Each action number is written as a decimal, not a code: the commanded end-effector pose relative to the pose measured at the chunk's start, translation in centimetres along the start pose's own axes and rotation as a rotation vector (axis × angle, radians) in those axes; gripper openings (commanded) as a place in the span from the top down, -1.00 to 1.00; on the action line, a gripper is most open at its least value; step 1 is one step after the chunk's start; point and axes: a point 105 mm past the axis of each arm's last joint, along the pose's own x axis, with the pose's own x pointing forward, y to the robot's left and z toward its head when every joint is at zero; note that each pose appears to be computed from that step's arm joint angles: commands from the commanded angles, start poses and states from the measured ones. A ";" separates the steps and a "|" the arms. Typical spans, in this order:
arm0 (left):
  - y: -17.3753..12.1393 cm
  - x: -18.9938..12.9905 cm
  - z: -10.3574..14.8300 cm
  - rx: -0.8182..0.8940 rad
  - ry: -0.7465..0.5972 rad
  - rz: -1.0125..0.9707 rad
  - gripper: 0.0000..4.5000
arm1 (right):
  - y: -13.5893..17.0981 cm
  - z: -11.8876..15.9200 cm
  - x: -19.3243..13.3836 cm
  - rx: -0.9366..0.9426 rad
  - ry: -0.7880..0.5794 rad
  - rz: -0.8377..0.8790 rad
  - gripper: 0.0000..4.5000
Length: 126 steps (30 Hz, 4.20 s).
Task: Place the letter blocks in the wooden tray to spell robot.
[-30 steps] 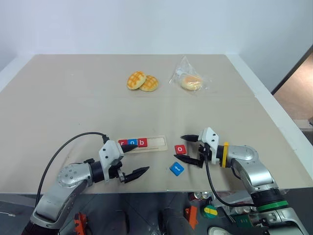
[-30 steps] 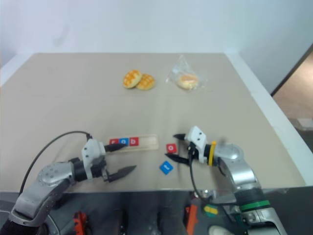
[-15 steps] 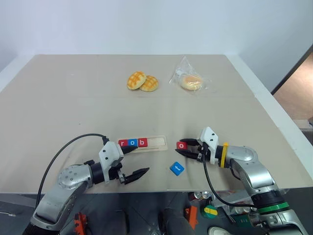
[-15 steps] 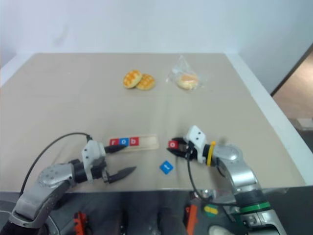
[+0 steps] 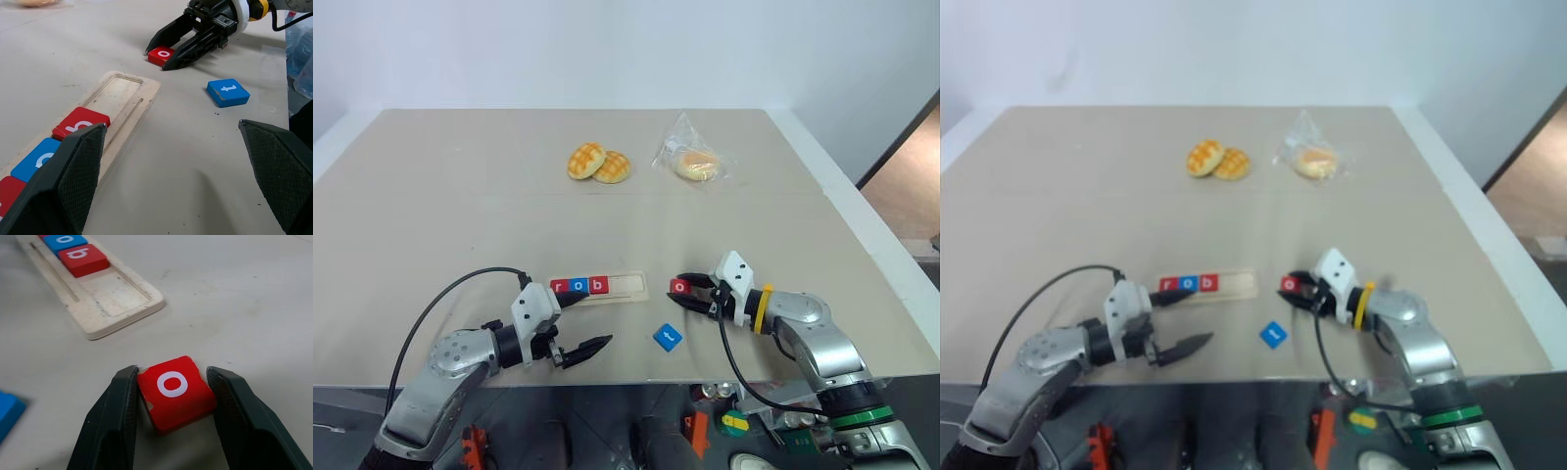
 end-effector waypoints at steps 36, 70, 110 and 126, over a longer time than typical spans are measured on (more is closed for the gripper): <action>1.2 -0.2 1.3 0.038 -0.055 0.084 -1.00 | 4.8 6.8 6.9 -0.066 -0.051 0.141 0.27; 0.6 0.0 1.2 0.043 -0.036 0.078 -1.00 | 5.2 6.6 7.8 -0.069 -0.062 0.171 -0.99; 1.3 -0.6 1.8 -0.001 -0.070 0.104 -1.00 | 4.5 6.1 5.0 -0.046 -0.047 0.034 0.95; 0.1 -0.5 1.8 0.000 -0.052 0.026 -1.00 | 4.9 5.5 5.5 -0.063 -0.029 0.046 0.95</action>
